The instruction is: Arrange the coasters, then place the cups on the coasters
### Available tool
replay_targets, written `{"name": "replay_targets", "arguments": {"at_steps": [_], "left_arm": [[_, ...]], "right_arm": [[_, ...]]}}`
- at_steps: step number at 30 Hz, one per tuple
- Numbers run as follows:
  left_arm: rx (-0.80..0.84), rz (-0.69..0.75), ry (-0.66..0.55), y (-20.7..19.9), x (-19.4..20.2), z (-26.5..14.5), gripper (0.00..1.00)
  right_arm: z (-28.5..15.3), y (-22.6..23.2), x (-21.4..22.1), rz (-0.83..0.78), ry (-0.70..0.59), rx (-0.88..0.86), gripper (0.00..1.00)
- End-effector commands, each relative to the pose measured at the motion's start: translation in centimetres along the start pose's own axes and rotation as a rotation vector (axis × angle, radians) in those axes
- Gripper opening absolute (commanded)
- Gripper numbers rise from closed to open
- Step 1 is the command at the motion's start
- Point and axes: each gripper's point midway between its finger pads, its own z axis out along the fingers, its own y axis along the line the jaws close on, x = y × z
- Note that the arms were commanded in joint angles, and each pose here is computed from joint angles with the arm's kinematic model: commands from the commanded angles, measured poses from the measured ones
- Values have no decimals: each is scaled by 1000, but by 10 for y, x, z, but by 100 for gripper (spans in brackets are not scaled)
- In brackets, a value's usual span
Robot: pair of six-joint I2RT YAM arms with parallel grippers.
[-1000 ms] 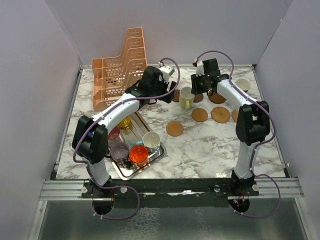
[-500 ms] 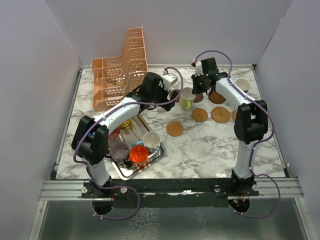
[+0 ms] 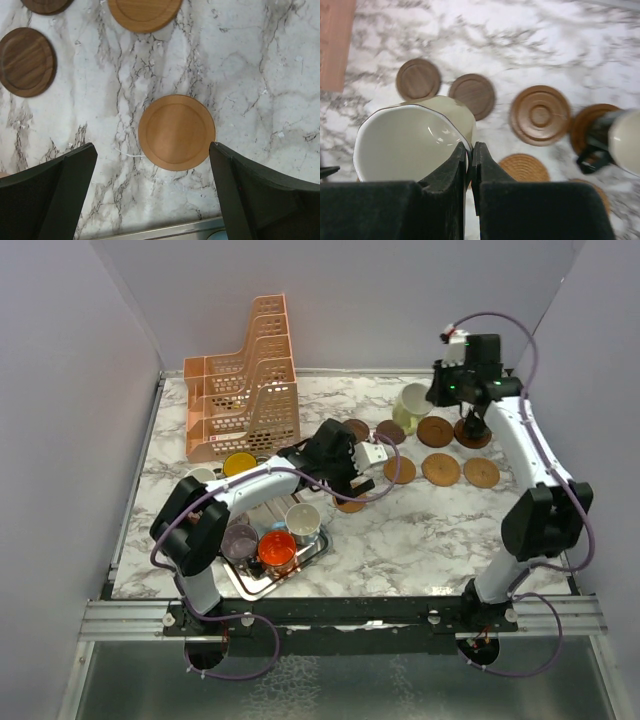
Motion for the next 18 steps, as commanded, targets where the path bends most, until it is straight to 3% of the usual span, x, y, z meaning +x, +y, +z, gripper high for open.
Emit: {"name": "replay_targets", "arguments": {"at_steps": [1,10,18], "left_arm": [[38,150,103,-12,24,12,99],[83,224,210,-28,55,29,99],[72,260,248,-27,63,44,99]], "right_arm": [[-58,-39,-32,55,-154,40,1],[-117,-66,-35,77,-257,119,1],[-135,-67,-35,66,-290,138,1]]}}
